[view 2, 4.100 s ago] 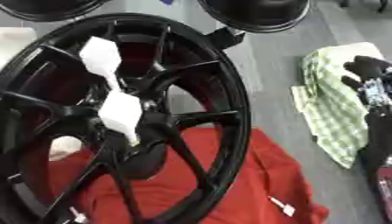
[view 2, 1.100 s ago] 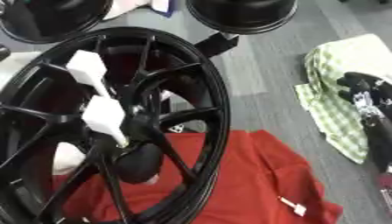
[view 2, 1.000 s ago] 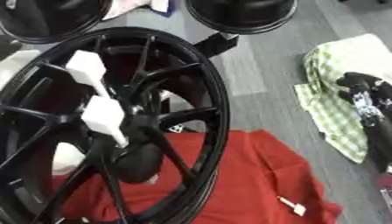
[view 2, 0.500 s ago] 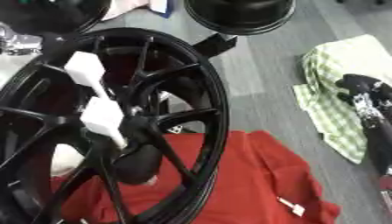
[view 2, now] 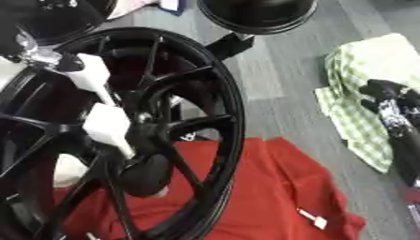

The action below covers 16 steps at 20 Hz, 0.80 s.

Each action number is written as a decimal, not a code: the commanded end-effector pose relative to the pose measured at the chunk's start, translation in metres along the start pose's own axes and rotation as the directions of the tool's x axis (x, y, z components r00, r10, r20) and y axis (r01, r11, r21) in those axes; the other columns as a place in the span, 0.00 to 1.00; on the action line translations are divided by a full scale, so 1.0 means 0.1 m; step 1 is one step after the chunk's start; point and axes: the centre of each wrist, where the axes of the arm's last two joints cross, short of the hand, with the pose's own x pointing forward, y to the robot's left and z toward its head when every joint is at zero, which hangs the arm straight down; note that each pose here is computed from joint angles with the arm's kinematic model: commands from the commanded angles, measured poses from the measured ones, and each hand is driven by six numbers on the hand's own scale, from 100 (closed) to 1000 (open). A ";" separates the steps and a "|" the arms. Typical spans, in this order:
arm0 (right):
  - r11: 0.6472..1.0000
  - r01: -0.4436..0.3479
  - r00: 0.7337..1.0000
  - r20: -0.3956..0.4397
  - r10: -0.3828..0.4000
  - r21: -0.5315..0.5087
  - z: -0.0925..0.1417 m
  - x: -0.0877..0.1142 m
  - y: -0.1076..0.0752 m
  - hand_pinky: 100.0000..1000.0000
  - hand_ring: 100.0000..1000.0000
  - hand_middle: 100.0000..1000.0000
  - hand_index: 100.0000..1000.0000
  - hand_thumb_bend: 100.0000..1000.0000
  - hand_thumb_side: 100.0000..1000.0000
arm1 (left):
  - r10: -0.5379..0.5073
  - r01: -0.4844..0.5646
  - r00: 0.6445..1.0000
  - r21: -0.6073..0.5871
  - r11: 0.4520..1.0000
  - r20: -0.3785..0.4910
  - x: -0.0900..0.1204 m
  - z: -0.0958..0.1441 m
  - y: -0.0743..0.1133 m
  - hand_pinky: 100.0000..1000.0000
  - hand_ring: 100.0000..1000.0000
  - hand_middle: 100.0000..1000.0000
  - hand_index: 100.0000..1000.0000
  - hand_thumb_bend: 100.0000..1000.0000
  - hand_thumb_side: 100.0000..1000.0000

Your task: Pull the pin out of the wheel hub.

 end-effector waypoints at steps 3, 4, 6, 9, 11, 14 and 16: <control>1.000 0.002 1.000 0.022 -0.002 0.004 -0.04 0.07 0.01 0.88 0.89 0.66 0.72 0.00 0.50 | -0.034 0.034 0.999 0.000 0.999 -0.027 -0.02 0.00 0.04 0.88 0.89 0.87 0.94 0.42 0.51; 1.000 0.003 1.000 0.022 -0.003 0.004 -0.04 0.07 0.01 0.88 0.89 0.66 0.72 0.00 0.50 | -0.036 0.036 0.999 -0.005 0.999 -0.030 -0.03 -0.02 0.03 0.88 0.90 0.87 0.94 0.42 0.50; 1.000 0.007 1.000 0.022 -0.007 0.002 -0.04 0.07 0.01 0.88 0.89 0.66 0.72 0.00 0.50 | -0.039 0.039 0.999 -0.014 0.999 -0.035 -0.05 -0.05 0.01 0.88 0.90 0.87 0.95 0.43 0.50; 1.000 0.011 1.000 0.021 -0.011 0.001 -0.05 0.07 0.02 0.88 0.89 0.66 0.72 0.00 0.50 | -0.048 0.047 0.998 -0.023 0.999 -0.044 -0.08 -0.08 -0.02 0.88 0.91 0.88 0.95 0.44 0.48; 1.000 0.014 1.000 0.020 -0.014 0.001 -0.05 0.07 0.03 0.88 0.89 0.66 0.72 0.00 0.50 | -0.057 0.055 0.997 -0.027 0.998 -0.055 -0.10 -0.10 -0.04 0.89 0.91 0.88 0.95 0.44 0.47; 1.000 0.017 1.000 0.020 -0.017 -0.001 -0.05 0.07 0.03 0.88 0.89 0.66 0.72 0.00 0.50 | -0.060 0.058 0.996 -0.036 0.998 -0.063 -0.14 -0.13 -0.06 0.89 0.91 0.89 0.95 0.44 0.47; 1.000 0.019 1.000 0.019 -0.019 -0.001 -0.05 0.07 0.04 0.88 0.89 0.66 0.72 0.00 0.50 | -0.064 0.061 0.996 -0.040 0.997 -0.066 -0.15 -0.14 -0.08 0.88 0.91 0.88 0.95 0.44 0.46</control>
